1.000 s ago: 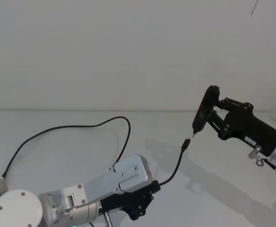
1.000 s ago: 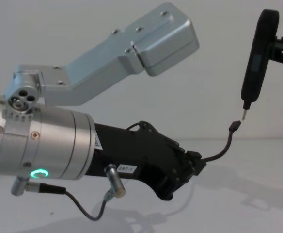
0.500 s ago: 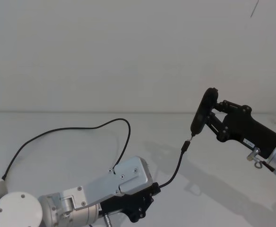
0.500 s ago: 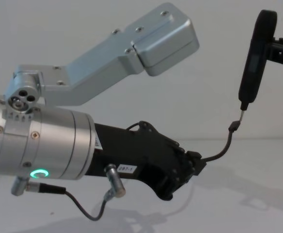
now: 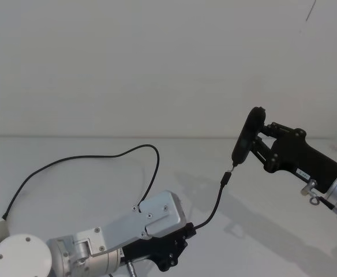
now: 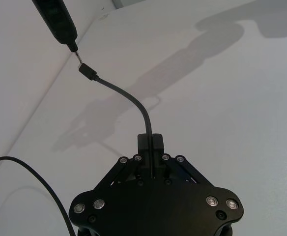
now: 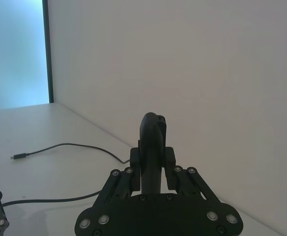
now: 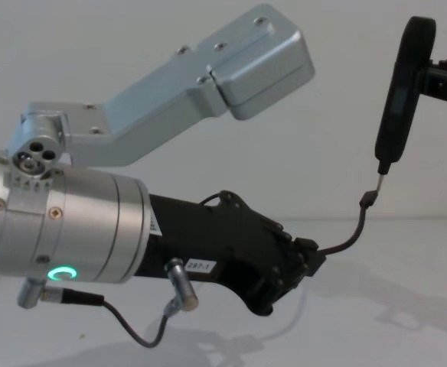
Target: Pick up the data cable with the one hand.
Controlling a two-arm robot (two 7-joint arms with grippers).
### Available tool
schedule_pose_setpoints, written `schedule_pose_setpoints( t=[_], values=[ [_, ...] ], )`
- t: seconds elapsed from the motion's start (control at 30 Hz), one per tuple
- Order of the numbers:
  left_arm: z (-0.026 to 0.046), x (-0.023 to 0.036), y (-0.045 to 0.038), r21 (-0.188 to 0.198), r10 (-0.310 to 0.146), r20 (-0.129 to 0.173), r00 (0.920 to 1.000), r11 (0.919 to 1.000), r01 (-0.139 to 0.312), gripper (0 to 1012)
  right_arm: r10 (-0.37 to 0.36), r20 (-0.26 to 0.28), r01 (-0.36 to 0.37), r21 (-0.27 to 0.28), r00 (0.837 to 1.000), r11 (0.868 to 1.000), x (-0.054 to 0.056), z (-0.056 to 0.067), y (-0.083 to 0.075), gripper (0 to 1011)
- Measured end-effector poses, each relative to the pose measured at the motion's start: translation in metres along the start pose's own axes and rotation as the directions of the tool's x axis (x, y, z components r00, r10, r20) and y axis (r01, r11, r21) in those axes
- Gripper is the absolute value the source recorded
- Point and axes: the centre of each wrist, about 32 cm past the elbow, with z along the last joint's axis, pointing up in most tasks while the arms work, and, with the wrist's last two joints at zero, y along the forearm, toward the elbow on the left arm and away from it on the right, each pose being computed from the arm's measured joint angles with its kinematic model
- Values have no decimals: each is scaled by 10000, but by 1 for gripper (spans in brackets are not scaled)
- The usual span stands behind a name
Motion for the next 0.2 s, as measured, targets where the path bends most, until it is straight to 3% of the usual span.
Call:
schedule_pose_setpoints(
  t=[0.2],
  values=[
    [0, 0, 0, 1, 0, 0, 10000, 10000, 0, 43, -3, -40, 3, -8, 10000, 10000, 1, -1, 0, 279]
  ],
)
